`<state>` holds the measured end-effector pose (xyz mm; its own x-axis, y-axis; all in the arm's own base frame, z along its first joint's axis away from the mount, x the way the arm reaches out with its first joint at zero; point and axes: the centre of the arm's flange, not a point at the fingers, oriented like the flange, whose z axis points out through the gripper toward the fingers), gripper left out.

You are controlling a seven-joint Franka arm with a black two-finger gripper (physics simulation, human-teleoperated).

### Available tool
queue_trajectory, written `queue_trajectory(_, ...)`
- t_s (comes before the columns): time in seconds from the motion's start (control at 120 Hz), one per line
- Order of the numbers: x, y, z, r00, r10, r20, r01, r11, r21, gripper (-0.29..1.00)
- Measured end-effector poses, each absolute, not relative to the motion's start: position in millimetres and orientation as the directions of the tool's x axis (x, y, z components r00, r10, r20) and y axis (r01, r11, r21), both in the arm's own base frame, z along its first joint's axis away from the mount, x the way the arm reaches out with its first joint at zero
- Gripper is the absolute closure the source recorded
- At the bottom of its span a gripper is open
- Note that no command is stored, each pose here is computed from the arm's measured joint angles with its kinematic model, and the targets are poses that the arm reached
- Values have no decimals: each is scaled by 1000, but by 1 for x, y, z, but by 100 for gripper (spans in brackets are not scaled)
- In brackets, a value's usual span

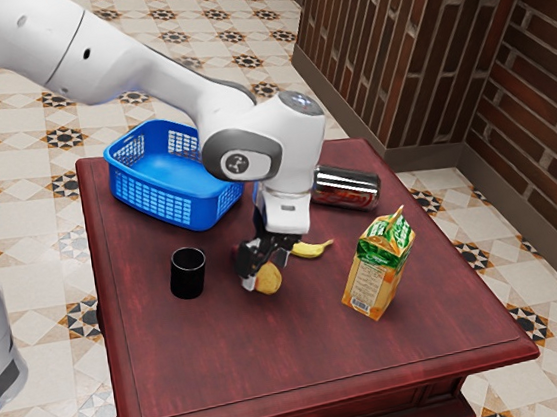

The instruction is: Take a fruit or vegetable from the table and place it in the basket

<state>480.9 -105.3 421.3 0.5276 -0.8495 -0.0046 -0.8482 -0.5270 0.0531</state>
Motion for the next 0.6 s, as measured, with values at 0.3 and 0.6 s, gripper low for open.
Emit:
queue_trajectory(0.3,478,-105,410,544,-839,-11,-837,-544,61,13)
queue_trajectory(0.6,480,-107,421,587,-810,1,-809,-587,34,33)
